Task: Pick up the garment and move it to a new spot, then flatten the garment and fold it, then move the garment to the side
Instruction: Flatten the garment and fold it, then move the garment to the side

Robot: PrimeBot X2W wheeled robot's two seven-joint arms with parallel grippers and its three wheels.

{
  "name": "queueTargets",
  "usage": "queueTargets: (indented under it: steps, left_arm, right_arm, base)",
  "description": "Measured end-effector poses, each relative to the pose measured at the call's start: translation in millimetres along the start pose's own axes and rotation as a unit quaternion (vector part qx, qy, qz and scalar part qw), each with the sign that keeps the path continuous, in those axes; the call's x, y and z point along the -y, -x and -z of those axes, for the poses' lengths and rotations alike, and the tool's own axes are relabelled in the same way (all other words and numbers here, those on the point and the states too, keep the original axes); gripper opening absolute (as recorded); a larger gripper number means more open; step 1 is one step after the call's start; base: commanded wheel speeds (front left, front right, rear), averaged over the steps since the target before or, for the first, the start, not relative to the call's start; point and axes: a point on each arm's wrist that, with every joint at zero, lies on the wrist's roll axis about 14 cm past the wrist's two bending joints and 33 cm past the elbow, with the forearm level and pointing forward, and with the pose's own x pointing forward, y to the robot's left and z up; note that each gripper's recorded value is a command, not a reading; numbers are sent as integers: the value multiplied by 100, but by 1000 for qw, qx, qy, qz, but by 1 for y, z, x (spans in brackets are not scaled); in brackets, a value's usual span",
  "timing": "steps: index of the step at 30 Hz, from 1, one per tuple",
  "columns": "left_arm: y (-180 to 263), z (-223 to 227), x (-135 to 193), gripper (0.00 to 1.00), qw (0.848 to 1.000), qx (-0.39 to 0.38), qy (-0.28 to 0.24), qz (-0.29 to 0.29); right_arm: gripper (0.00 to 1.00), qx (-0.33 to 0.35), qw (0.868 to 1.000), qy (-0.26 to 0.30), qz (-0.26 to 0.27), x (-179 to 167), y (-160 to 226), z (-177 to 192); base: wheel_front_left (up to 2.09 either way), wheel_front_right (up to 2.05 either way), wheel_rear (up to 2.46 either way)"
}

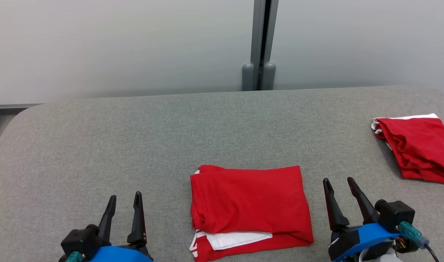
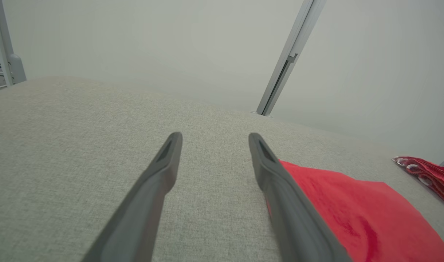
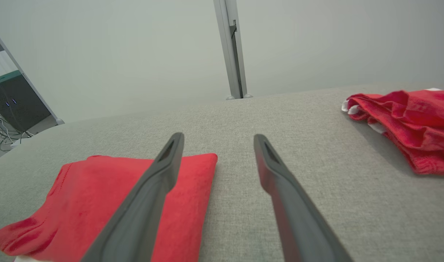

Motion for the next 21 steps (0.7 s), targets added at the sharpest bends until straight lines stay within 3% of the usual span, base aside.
queueTargets:
  steps: [21]
  left_arm:
    - [3,2,-6,100,1000,-1,-4,-8]
  right_arm:
    - [100,-26,1000,6,-12,-7,-1,14]
  base:
    - [0,0,0]
